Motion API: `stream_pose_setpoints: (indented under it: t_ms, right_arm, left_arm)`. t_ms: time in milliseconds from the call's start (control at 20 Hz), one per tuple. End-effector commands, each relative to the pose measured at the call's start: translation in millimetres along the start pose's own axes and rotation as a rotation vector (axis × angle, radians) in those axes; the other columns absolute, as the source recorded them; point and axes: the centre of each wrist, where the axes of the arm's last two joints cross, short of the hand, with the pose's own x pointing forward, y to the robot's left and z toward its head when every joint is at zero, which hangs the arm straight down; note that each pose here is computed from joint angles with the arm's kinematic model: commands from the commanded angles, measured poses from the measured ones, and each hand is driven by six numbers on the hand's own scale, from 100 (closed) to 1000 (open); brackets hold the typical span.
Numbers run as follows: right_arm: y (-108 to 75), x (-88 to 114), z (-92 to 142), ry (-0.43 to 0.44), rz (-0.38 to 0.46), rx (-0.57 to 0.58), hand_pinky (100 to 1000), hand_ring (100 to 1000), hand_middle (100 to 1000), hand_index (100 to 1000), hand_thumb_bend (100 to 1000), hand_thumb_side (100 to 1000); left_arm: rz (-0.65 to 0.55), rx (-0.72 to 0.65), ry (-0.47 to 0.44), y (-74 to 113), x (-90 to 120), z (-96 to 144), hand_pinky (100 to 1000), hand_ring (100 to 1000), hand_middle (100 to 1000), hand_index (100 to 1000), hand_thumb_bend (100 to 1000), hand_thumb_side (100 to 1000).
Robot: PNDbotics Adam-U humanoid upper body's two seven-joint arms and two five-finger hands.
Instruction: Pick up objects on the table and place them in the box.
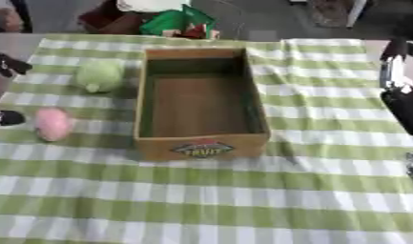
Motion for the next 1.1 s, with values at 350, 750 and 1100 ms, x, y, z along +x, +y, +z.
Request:
stream_pose_setpoints:
  t_ms: [350, 750, 1100]
  right_arm:
    - [-2.3, 4, -4, -0.023, -0.005, 0.008, 751, 786, 730, 815, 100, 500]
    - [-1.6, 5, -4, -0.021, -0.009, 0.011, 751, 786, 730, 814, 100, 500]
    - [-1.4, 5, -4, -0.022, -0.011, 0.012, 752, 786, 730, 815, 100, 499]
  left_arm:
    - [-0.186, -0.215, -0.174, 1.1, -1, -2, 661, 784, 795, 952, 591, 799]
    - [-0.208, -0.250, -0.169, -15.8, 1, -21, 658, 784, 806, 956, 581, 800]
    - [-0.233, -0.261, -0.122, -25.5, 1, -32, 664, 785, 802, 945, 594, 798]
